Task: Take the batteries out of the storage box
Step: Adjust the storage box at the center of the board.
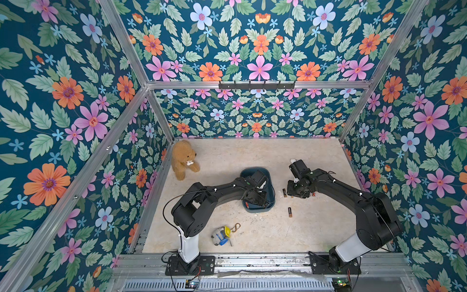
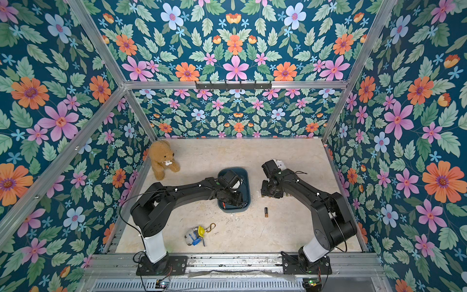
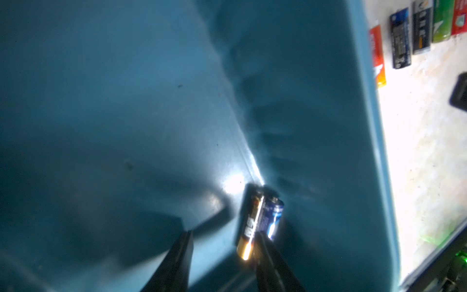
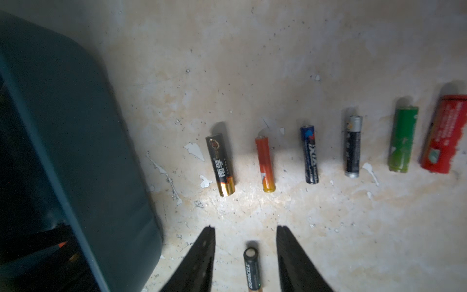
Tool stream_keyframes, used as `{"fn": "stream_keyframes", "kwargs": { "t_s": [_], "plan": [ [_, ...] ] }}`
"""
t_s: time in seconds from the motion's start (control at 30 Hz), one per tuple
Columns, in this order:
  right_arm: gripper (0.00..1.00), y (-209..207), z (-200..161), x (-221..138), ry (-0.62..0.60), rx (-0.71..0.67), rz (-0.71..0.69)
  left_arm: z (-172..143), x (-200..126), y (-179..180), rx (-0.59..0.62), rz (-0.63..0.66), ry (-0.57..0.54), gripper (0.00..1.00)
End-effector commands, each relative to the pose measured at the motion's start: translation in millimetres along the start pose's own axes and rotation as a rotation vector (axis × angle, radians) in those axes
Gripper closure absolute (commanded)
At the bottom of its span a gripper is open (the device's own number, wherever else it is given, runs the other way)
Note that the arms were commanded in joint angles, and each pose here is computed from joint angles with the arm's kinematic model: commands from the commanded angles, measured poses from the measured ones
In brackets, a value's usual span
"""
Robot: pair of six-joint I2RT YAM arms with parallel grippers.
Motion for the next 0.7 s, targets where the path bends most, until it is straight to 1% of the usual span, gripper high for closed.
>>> {"fn": "stream_keyframes", "kwargs": {
  "t_s": [0.0,0.07,0.17,0.27,0.4,0.5,0.6,0.67],
  "plan": [
    [0.55,-1,0,1,-0.002,-0.004,-0.008,2,-2,4,0.021,0.038,0.006,0.55],
    [0.54,-1,2,-1,-0.009,-0.003,-0.008,9,-9,5,0.022,0.062,-0.020,0.55],
    [0.54,1,5,-3,-0.016,-0.004,-0.006,33,-29,5,0.023,0.111,-0.076,0.54],
    [0.54,2,9,-6,-0.027,-0.002,-0.003,55,-50,11,0.018,0.163,-0.103,0.54],
    [0.49,3,12,-11,-0.042,-0.006,0.000,76,-79,28,-0.007,0.236,-0.143,0.51],
    [0.44,4,13,-14,-0.046,-0.011,0.001,84,-100,51,-0.042,0.321,-0.148,0.48],
    [0.42,4,14,-16,-0.051,-0.016,0.001,80,-110,77,-0.095,0.366,-0.129,0.47],
    [0.42,5,15,-17,-0.058,-0.015,0.006,76,-114,88,-0.124,0.371,-0.130,0.46]
  ]
}}
Point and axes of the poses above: each gripper's point midway between its finger pads, its own x axis out along the fingers, its own y axis along the line the jaws close on, z = x × y, the point moved 2 cm from there along -x, back along the fingers, and after that the axes turned 2 degrees about -x, right-handed, at the moved point
